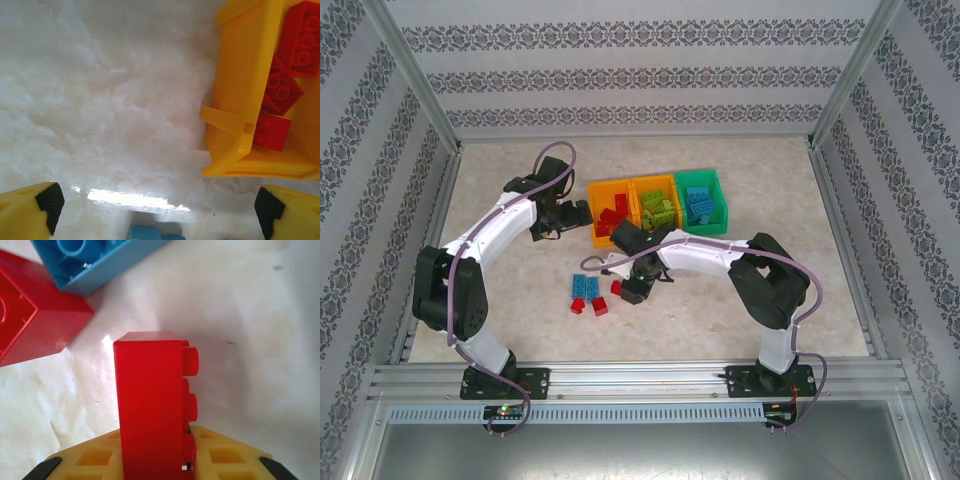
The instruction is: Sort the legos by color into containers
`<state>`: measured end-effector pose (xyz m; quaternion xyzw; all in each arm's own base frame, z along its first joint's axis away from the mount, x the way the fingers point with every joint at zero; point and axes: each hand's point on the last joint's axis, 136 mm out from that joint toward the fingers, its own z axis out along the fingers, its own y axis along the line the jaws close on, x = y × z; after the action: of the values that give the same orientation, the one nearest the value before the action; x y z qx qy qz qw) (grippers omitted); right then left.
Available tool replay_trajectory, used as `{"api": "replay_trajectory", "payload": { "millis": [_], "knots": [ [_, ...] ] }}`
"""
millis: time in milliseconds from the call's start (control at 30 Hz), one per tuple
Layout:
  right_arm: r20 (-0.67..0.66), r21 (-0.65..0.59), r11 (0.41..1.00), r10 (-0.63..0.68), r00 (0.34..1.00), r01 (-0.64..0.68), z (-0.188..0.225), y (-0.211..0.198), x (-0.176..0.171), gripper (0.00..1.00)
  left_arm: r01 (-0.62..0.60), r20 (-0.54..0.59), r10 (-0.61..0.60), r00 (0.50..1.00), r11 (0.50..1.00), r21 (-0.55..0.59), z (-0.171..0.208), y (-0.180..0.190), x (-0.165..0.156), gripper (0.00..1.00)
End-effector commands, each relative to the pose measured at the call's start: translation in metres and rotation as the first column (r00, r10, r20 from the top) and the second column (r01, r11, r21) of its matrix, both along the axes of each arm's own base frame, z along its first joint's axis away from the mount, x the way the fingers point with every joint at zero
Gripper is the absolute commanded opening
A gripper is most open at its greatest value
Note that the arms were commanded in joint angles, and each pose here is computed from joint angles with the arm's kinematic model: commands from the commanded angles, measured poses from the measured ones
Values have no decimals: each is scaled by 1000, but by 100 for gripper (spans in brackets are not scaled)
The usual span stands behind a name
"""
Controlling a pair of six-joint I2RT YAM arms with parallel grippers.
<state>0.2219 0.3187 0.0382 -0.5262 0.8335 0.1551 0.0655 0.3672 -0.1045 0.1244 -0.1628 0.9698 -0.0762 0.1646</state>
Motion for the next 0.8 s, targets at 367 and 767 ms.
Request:
{"api": "replay_trajectory", "payload": {
  "millis": [367,767],
  "knots": [
    [-82,265,868,-413,907,419,83,14,96,24,-36,30,37,999,999,-19,20,21,-35,100],
    [-249,200,649,-690,679,734,73,21,176,26,-25,-153,-1,988,985,-170,-2,-29,-109,100]
  ]
}}
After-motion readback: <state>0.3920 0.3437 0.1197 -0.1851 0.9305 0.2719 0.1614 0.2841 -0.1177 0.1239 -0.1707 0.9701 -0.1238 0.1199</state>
